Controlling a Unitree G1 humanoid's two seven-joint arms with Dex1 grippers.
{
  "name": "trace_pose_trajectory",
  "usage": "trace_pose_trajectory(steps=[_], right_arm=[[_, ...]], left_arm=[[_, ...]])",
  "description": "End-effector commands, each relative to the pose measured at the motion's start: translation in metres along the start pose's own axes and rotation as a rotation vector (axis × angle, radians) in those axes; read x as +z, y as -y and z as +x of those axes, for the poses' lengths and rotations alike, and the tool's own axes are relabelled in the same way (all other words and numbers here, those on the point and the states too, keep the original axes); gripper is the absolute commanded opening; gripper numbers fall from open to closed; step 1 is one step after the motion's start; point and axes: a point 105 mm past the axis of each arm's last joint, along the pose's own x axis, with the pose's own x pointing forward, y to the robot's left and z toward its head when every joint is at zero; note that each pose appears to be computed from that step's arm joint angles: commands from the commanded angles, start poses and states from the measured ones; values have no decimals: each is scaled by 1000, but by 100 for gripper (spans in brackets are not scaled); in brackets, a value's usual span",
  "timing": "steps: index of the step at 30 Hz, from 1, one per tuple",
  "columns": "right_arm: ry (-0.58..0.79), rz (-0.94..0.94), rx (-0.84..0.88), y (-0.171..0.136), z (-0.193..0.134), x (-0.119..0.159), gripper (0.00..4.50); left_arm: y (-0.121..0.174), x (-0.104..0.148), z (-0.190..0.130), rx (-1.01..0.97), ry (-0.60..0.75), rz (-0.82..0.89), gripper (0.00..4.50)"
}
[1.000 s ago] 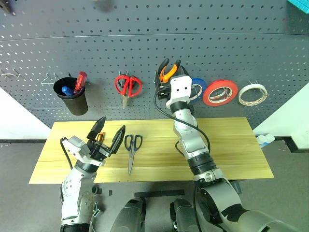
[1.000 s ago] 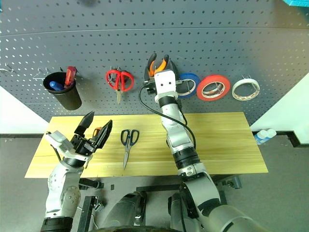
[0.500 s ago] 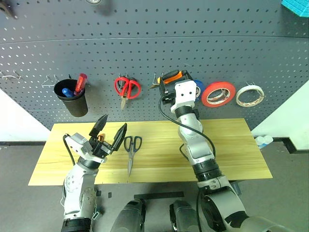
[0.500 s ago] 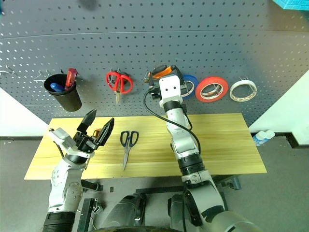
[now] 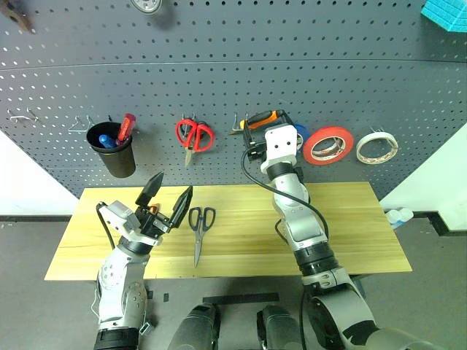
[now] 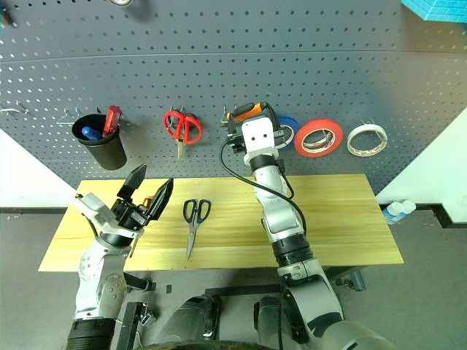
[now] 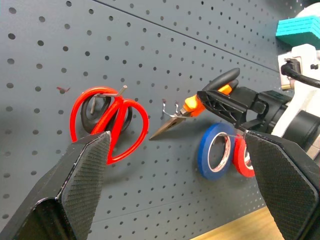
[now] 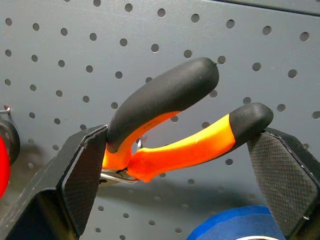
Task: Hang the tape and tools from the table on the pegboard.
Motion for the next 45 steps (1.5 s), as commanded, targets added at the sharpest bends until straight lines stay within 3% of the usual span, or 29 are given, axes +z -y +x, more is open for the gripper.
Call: trace_pose_trajectory(steps=[1, 45], right_arm=[[51, -13, -30, 10, 1, 14, 449], [1, 65, 115, -19, -5, 14, 449]], left_arm=[[4, 7, 6, -27, 34, 24, 448], [4, 10, 0, -18, 22, 31, 448]])
